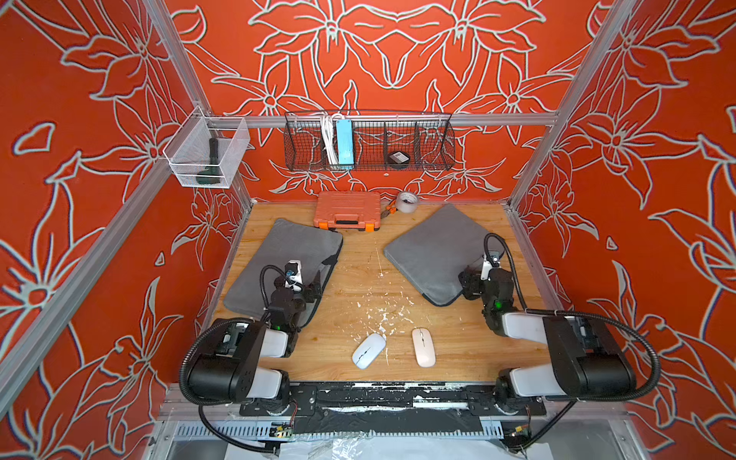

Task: Put the mouse into the laptop bag
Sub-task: Adjust the zippered laptop bag at the center of the board.

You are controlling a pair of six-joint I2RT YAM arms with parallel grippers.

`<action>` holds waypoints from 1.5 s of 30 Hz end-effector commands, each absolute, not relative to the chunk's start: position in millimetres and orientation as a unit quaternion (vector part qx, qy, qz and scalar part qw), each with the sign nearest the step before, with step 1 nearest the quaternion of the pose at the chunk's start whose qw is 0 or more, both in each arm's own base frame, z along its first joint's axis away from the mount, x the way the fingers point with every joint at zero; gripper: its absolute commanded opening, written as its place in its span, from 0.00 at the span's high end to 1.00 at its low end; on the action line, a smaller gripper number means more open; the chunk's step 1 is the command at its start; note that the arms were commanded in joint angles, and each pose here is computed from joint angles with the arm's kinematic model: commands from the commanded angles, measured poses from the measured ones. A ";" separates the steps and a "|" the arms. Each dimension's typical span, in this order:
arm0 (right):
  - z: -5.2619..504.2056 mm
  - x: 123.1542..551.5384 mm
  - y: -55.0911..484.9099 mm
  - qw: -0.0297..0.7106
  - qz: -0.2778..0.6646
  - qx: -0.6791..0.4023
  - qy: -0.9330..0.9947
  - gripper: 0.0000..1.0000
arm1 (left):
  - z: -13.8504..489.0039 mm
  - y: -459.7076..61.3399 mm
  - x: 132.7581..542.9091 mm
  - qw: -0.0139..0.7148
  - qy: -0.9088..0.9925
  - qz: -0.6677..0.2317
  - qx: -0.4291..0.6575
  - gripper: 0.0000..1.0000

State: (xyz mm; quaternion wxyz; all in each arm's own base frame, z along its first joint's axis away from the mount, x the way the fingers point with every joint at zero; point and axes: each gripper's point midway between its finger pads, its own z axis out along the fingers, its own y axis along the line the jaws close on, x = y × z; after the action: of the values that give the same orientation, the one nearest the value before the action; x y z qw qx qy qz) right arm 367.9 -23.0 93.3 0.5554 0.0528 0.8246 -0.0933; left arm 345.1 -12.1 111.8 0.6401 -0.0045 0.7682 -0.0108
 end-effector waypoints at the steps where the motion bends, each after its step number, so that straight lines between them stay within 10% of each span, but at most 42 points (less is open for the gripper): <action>1: 96.4 368.7 -22.9 0.561 -0.097 0.057 0.820 0.02 | 115.2 -11.2 346.9 0.644 0.765 -0.012 -0.004 0.03; 31: 108.9 367.9 -23.4 0.575 -0.099 0.058 0.810 0.02 | 128.2 -5.9 347.2 0.656 0.755 -0.004 -0.019 0.03; 35: 159.2 342.6 -62.2 0.515 -0.134 0.227 0.816 0.01 | 175.4 18.2 350.5 0.648 0.753 0.010 -0.114 0.03; 45: 253.9 311.8 70.1 0.547 0.335 0.161 0.750 0.01 | 248.5 15.6 279.7 0.605 0.694 -0.204 -0.333 0.03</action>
State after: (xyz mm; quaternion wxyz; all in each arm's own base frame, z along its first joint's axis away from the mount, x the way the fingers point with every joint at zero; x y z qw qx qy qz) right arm 325.1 11.5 282.0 0.6292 0.1961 0.7331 0.1679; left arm 299.7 4.3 311.6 0.7218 -0.1974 0.6413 -0.1693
